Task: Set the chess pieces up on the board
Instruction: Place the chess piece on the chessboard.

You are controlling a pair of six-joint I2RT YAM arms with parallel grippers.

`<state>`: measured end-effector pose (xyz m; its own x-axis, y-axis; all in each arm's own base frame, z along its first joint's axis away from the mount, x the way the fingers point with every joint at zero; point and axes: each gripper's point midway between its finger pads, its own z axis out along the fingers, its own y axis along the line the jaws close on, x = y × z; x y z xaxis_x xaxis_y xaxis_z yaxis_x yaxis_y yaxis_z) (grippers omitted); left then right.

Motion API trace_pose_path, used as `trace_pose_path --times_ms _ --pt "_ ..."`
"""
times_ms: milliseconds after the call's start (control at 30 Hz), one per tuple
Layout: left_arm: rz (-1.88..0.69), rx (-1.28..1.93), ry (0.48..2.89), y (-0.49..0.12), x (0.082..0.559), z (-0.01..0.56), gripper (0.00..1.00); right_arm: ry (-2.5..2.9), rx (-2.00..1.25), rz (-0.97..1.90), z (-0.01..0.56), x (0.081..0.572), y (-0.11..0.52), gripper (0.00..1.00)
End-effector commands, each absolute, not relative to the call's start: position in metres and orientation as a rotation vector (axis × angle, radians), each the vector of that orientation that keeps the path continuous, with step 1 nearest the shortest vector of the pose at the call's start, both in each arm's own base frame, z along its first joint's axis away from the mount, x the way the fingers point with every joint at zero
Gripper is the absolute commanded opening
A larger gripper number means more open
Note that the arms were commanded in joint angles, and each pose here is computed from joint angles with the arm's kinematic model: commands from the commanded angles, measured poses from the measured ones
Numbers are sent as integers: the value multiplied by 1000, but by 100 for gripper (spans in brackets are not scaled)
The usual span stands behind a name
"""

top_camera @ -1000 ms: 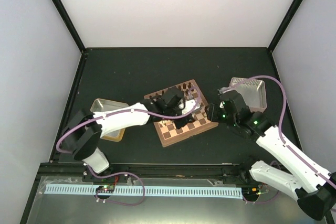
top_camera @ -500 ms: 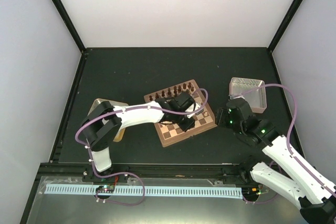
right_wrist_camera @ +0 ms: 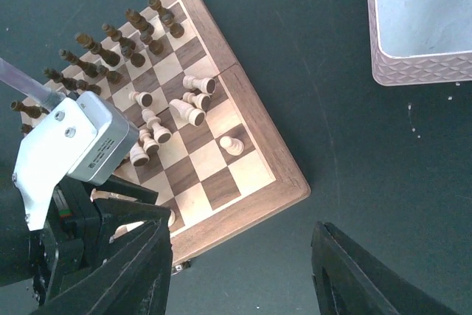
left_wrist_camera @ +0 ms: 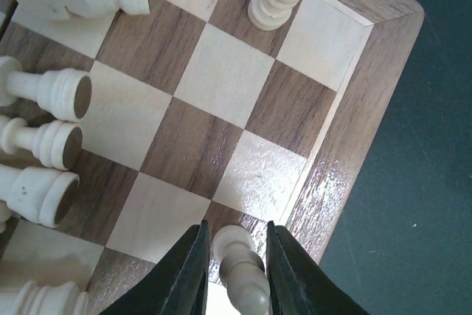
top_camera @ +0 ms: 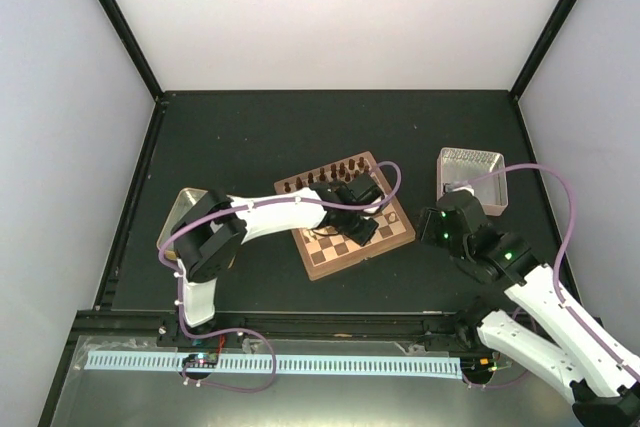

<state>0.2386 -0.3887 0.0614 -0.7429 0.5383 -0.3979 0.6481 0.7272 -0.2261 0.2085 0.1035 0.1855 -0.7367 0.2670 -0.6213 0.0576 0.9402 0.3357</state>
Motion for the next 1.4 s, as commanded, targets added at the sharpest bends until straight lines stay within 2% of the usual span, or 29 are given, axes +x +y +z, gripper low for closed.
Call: trace_pose_path --times_ms 0,167,367,600,900,1133,1367 --pt "-516 894 2631 -391 238 72 25 2350 243 389 195 210 101 54" --pt "-682 873 2575 -399 230 97 36 2374 182 429 191 208 110 54" --pt "-774 712 2471 -377 240 141 44 2430 38 551 175 205 139 56" --pt "-712 379 2310 -304 274 183 49 2603 -170 555 129 216 183 59" --pt "-655 72 2209 -220 285 185 54 2706 -328 433 92 227 224 59" --pt "-637 46 2216 -207 282 174 55 2751 -367 325 74 234 232 48" --pt "-645 53 2243 -208 281 167 55 2765 -337 147 63 242 218 22"
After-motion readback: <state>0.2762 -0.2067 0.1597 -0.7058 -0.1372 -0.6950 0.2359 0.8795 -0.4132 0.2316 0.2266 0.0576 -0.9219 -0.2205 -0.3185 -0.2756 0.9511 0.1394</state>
